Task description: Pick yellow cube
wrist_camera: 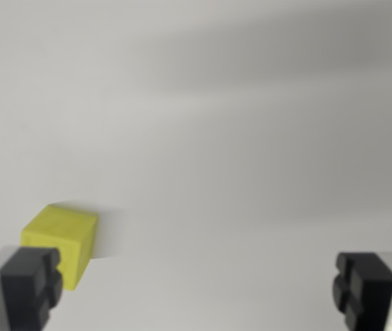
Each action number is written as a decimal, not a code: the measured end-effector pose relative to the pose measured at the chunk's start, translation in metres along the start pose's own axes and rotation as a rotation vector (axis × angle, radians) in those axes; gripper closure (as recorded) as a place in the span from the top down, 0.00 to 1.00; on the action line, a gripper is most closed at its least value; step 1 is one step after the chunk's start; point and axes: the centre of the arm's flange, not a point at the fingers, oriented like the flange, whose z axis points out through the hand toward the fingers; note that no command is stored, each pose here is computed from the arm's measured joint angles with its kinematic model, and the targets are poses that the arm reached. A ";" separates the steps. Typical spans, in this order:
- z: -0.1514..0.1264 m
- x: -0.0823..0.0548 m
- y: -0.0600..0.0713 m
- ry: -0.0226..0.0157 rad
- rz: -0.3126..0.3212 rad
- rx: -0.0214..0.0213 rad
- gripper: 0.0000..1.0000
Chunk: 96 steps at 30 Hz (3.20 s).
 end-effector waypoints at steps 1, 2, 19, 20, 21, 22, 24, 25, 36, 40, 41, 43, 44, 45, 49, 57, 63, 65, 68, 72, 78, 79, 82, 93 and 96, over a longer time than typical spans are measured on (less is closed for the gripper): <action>0.003 -0.003 0.000 0.0002 0.004 0.0000 1.00; 0.005 -0.005 0.000 0.0006 0.007 0.0002 1.00; 0.048 -0.050 -0.002 0.0075 0.066 0.0055 1.00; 0.050 -0.053 -0.002 0.0079 0.070 0.0059 1.00; 0.053 -0.056 -0.002 0.0084 0.073 0.0064 1.00; 0.055 -0.059 -0.002 0.0086 0.077 0.0063 1.00; 0.061 -0.064 -0.003 0.0093 0.084 0.0068 1.00; 0.063 -0.067 -0.003 0.0098 0.088 0.0073 1.00; 0.092 -0.097 -0.004 0.0138 0.128 0.0106 1.00; 0.102 -0.108 -0.004 0.0151 0.143 0.0115 1.00; 0.105 -0.110 -0.005 0.0154 0.146 0.0116 1.00; 0.110 -0.116 -0.005 0.0162 0.153 0.0125 1.00; 0.112 -0.119 -0.005 0.0166 0.157 0.0131 1.00; 0.115 -0.121 -0.005 0.0170 0.161 0.0132 1.00; 0.125 -0.132 -0.006 0.0185 0.175 0.0141 1.00; 0.146 -0.154 -0.007 0.0215 0.204 0.0163 1.00; 0.161 -0.170 -0.007 0.0239 0.226 0.0179 1.00; 0.166 -0.176 -0.008 0.0247 0.233 0.0187 1.00; 0.173 -0.183 -0.007 0.0259 0.243 0.0191 1.00; 0.176 -0.186 -0.007 0.0266 0.253 0.0196 1.00; 0.179 -0.186 -0.007 0.0269 0.253 0.0192 1.00; 0.181 -0.186 -0.006 0.0270 0.253 0.0190 1.00; 0.189 -0.186 -0.007 0.0273 0.253 0.0189 1.00; 0.216 -0.185 -0.007 0.0278 0.253 0.0191 1.00; 0.223 -0.185 -0.007 0.0279 0.253 0.0193 1.00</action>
